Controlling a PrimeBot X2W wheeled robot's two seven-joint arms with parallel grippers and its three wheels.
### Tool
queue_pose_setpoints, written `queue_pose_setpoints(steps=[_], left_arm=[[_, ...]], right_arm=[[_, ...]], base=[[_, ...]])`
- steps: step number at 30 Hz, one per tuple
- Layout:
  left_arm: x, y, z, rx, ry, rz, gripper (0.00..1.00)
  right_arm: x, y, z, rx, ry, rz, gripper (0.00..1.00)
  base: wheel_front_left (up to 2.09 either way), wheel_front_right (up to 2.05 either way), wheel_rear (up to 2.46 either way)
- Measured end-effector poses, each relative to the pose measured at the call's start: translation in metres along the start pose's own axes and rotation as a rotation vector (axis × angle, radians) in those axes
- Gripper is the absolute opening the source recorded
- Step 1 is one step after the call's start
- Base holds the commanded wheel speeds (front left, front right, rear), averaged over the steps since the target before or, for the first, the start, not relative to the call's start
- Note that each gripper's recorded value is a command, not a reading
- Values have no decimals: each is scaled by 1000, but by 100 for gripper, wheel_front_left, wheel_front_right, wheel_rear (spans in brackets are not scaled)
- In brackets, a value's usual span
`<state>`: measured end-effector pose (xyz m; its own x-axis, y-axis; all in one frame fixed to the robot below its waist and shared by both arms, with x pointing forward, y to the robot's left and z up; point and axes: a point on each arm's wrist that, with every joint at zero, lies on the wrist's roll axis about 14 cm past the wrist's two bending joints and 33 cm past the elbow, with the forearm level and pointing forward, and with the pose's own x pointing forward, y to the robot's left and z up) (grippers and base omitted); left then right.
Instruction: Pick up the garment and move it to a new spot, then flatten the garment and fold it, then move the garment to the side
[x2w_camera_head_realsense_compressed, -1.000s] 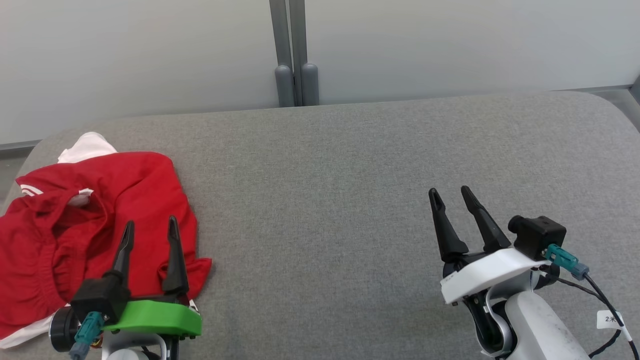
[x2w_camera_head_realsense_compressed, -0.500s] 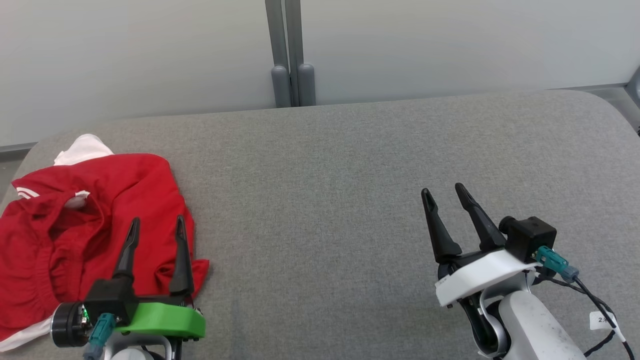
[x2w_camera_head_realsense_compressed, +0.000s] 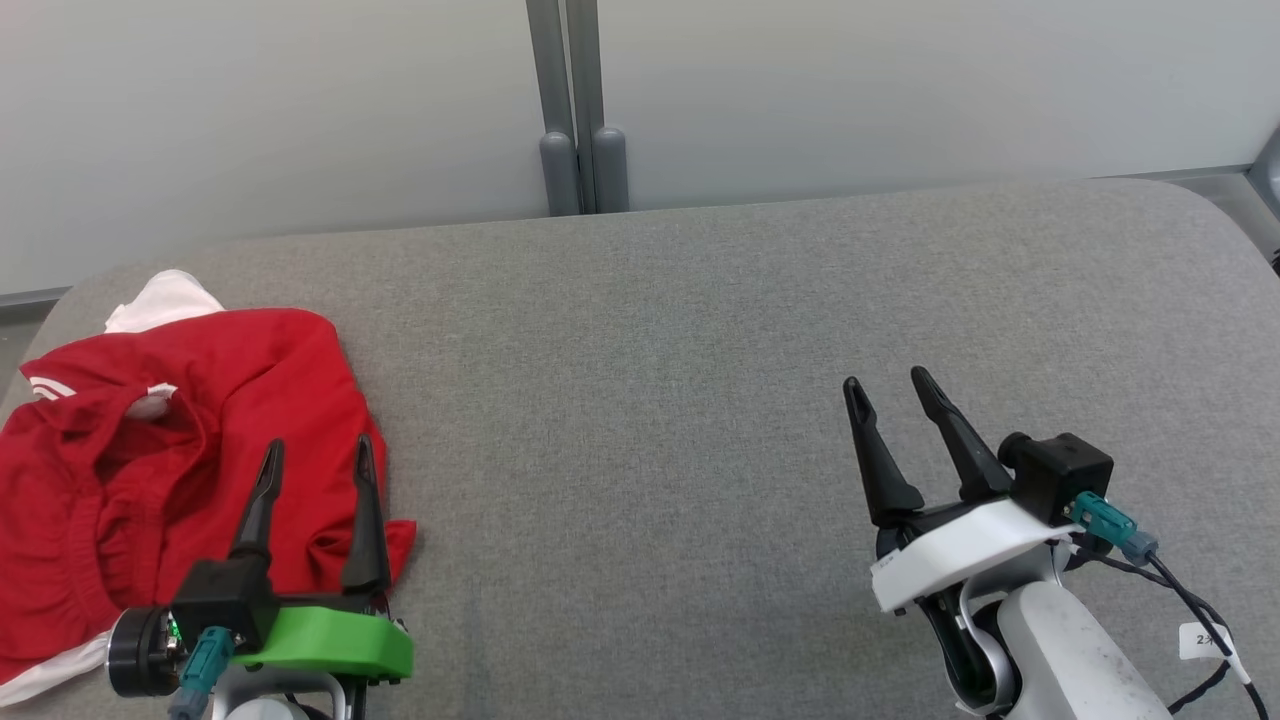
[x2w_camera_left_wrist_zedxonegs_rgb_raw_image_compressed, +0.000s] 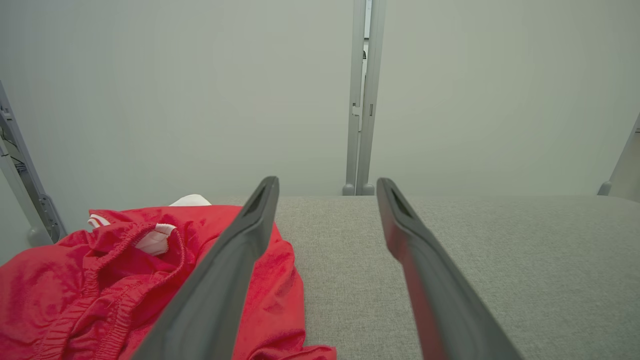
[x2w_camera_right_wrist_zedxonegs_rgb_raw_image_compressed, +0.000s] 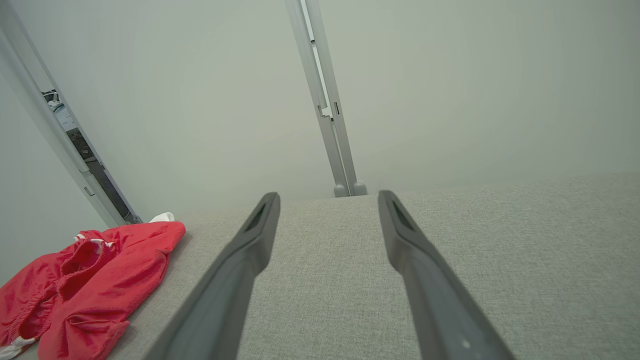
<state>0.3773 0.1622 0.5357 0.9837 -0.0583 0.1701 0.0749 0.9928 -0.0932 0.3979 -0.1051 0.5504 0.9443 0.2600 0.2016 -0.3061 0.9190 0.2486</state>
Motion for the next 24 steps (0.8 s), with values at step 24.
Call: queue_pose_setpoints(steps=[24], left_arm=[[-24, 44, -5, -6, 26, 143, 100]], right_arm=[[14, 52, -16, 48, 39, 151, 100]], base=[[0, 0, 0]])
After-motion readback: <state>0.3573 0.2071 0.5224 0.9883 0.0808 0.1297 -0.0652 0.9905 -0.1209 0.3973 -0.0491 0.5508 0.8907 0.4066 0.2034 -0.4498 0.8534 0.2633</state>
